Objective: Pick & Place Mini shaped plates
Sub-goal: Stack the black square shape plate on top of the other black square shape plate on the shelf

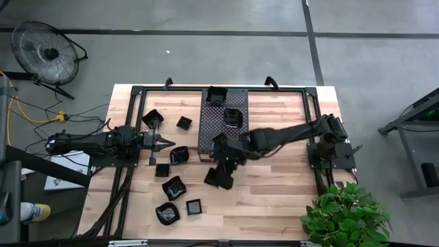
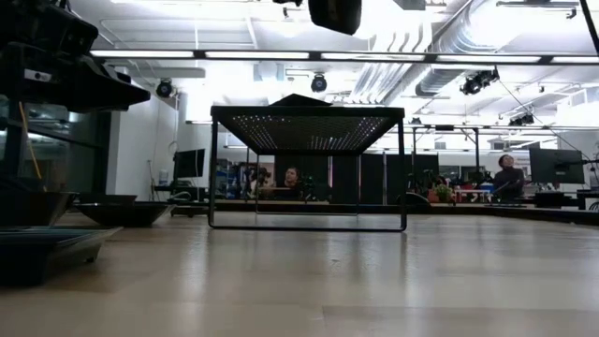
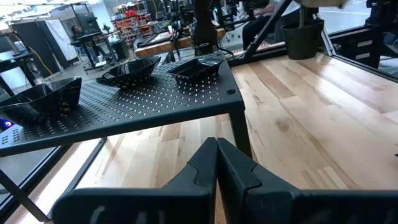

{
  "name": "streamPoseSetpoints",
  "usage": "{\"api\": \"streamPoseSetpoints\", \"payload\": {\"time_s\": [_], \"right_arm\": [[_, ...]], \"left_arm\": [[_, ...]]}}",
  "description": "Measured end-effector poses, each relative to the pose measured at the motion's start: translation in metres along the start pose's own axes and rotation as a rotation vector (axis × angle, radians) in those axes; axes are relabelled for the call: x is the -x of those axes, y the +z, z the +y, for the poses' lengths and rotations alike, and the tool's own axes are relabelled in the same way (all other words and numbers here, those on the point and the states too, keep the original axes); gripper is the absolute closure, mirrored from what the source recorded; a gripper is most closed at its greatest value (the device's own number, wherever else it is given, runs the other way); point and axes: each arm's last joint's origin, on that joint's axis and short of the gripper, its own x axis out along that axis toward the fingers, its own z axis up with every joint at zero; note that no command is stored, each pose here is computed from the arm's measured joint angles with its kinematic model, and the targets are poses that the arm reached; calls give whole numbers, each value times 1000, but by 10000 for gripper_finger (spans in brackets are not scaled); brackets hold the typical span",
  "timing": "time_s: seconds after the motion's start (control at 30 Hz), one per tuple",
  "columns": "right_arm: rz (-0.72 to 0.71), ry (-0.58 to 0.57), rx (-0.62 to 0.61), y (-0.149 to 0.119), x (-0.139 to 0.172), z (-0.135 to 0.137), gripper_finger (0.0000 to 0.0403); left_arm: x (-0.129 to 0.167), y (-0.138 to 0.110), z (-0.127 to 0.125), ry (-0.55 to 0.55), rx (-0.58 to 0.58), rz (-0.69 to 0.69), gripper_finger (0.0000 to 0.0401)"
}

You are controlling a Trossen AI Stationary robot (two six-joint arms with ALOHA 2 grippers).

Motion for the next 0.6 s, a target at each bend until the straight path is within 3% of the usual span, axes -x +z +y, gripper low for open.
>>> {"api": "streamPoseSetpoints", "payload": {"time_s": [0.2, 0.6], "right_arm": [[14, -102, -118, 15, 14, -36, 392], [-29, -184, -306, 37, 33, -93, 392]], "left_arm": [[0, 0, 0, 0, 0, 0, 400], [0, 0, 0, 0, 0, 0, 400]]}}
